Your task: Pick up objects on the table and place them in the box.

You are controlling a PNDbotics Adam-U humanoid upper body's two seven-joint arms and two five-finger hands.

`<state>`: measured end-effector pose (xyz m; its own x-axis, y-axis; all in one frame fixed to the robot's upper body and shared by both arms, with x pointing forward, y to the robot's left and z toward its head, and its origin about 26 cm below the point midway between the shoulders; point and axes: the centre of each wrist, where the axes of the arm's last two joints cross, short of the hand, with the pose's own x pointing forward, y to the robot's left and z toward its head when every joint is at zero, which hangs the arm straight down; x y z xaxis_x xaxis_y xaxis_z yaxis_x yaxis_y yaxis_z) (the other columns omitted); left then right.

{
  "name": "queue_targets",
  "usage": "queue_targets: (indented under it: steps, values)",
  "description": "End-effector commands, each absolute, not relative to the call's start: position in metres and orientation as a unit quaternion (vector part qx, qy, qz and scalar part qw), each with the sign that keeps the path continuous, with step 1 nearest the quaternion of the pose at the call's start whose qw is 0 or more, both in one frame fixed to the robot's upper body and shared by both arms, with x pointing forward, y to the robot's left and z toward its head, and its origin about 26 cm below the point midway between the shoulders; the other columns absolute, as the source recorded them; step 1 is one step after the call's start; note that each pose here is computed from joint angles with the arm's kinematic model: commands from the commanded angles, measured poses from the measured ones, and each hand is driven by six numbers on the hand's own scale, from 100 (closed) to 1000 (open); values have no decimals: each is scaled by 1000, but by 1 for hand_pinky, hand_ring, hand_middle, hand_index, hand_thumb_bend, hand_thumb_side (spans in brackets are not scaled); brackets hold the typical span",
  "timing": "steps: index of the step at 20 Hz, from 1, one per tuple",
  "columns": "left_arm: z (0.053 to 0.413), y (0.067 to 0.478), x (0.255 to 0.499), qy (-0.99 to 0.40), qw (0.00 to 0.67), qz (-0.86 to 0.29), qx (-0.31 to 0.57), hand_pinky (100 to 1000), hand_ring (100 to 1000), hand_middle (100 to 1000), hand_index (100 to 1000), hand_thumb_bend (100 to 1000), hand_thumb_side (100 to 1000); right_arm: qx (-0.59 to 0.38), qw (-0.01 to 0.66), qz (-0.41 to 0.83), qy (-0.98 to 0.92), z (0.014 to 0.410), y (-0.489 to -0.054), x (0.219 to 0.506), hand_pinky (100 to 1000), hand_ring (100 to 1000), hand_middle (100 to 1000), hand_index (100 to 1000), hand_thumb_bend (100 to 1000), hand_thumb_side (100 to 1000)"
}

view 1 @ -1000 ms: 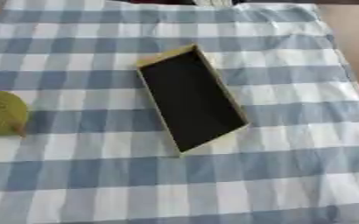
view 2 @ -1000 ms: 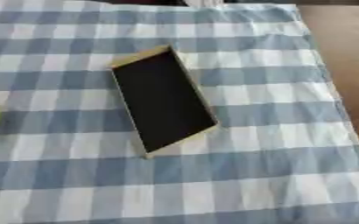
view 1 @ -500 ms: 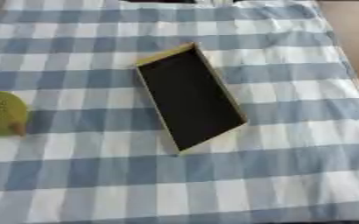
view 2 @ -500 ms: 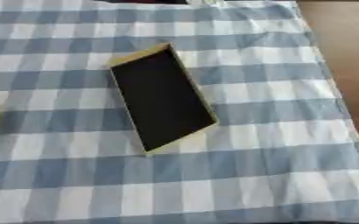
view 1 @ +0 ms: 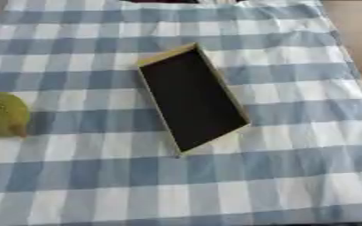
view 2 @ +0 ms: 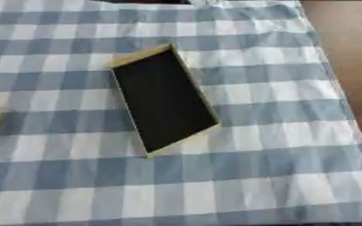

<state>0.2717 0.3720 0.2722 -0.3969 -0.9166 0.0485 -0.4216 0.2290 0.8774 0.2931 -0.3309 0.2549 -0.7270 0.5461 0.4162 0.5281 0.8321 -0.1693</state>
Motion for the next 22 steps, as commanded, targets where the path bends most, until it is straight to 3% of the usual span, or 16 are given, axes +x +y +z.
queue_targets:
  steps: [1,12,22]
  values:
    - [285,368,270,-692,277,-481,461,818,825,840,947,438,405,-297,212,32,-930,266,-333,289,802,664,642,695,100,594]
    - [286,354,275,-637,285,-581,419,845,843,858,944,507,107,-293,212,35,-932,267,-331,290,802,664,641,695,100,595]
    - [276,358,279,-585,357,-599,413,871,863,870,969,591,100,-291,213,36,-932,267,-331,290,801,662,638,693,100,591]
